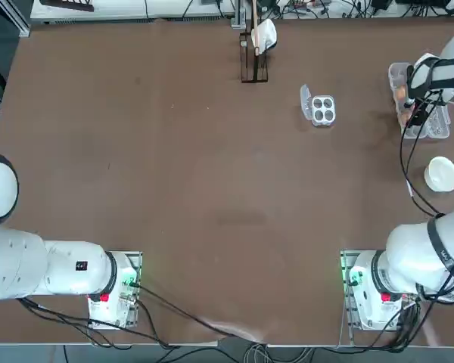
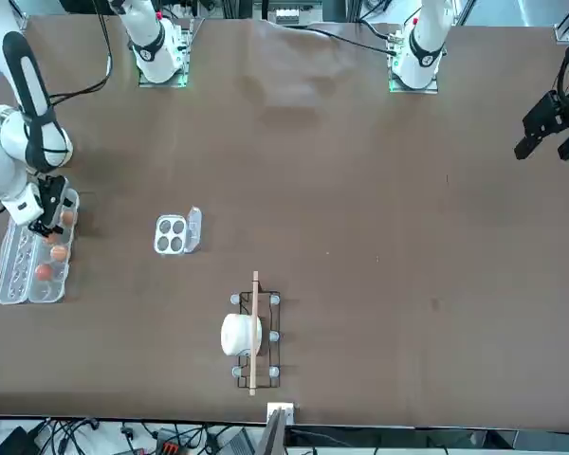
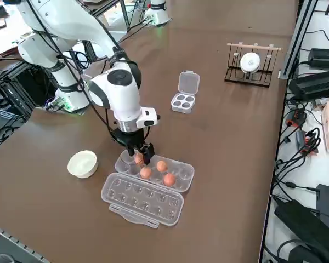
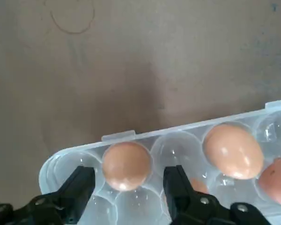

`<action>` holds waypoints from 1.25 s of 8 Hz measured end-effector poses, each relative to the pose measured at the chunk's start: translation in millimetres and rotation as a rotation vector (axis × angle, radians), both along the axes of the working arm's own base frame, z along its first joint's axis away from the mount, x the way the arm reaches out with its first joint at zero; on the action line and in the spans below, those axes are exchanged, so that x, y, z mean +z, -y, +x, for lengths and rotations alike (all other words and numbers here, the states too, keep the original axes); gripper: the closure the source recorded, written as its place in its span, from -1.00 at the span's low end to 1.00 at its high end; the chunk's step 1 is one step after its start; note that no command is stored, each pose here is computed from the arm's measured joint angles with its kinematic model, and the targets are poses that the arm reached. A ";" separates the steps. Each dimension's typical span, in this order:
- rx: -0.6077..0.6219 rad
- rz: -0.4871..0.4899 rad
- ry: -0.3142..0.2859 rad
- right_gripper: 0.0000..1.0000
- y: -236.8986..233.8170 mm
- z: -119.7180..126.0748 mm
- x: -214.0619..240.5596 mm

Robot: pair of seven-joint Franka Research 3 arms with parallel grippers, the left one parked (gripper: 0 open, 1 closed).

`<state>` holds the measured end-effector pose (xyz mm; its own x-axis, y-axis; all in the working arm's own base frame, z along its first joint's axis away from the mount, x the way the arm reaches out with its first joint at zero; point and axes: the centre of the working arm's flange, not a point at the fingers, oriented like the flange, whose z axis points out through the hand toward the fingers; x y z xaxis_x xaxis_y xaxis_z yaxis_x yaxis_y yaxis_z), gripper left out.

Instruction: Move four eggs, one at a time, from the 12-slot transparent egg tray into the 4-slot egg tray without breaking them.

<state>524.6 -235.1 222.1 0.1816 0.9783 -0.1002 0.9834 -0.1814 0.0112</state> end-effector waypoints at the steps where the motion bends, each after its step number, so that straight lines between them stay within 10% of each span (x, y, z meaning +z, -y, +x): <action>1: 0.000 -0.001 0.003 -0.79 1.1 -0.9 -0.6; 10: 0.005 0.010 -0.008 -0.65 -4.2 -2.3 -10.2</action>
<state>522.3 -230.8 211.9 0.1757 0.9802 -0.0915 0.9843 -0.1763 0.0018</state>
